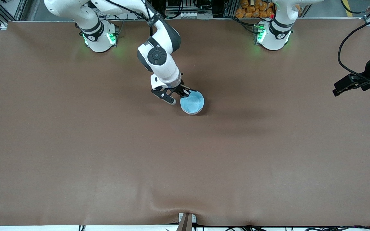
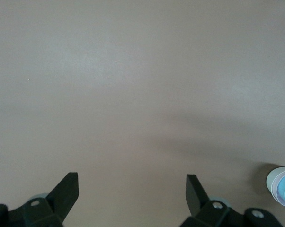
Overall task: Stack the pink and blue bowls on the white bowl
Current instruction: 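Lower the blue bowl onto the pink bowl and open the right gripper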
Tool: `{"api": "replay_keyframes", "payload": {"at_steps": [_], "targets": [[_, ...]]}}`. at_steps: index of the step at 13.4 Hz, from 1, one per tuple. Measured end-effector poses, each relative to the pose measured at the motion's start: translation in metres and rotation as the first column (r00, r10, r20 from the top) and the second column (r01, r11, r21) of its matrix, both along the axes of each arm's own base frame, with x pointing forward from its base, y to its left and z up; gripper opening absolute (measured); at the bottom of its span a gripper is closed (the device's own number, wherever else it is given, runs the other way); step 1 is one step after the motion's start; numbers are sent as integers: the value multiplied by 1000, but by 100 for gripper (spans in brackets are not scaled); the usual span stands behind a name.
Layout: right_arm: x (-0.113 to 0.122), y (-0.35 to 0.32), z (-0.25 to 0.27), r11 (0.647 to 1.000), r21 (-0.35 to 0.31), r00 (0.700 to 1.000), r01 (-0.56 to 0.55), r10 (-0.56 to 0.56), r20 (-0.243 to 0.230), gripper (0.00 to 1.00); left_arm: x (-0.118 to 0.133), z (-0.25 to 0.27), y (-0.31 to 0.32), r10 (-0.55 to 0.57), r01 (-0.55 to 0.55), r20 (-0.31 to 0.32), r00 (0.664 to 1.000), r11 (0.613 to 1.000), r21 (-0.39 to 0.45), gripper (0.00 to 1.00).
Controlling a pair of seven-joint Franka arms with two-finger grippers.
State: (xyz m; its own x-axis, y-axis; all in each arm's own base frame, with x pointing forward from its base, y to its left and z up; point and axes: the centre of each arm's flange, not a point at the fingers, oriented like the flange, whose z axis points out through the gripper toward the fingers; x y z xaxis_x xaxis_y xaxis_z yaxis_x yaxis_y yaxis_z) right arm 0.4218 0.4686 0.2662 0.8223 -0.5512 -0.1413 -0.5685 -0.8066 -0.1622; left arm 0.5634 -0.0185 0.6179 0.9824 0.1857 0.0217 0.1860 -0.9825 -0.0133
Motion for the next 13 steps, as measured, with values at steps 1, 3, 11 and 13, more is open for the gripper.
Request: {"api": "replay_keyframes", "payload": {"at_steps": [1,3,11,13], "targets": [[0,-1,-2,1000,-3,1000,0,0,-2,2,0,0,0,-1,1,1,1000,1000,0,100],[-1,0,-13,1000,-8,1000,1,-1,-3,2,0,1,-2,-5,5,3,1000,1000,0,100],[17,-8,-12,999,-36,999,22,-23,-25,51,-1,1,-16,-28,28,3,1000,1000,0,100],[52,-17,30,997,-73,997,38,-43,-64,74,-1,1,-17,-31,31,2,1000,1000,0,100]]}}
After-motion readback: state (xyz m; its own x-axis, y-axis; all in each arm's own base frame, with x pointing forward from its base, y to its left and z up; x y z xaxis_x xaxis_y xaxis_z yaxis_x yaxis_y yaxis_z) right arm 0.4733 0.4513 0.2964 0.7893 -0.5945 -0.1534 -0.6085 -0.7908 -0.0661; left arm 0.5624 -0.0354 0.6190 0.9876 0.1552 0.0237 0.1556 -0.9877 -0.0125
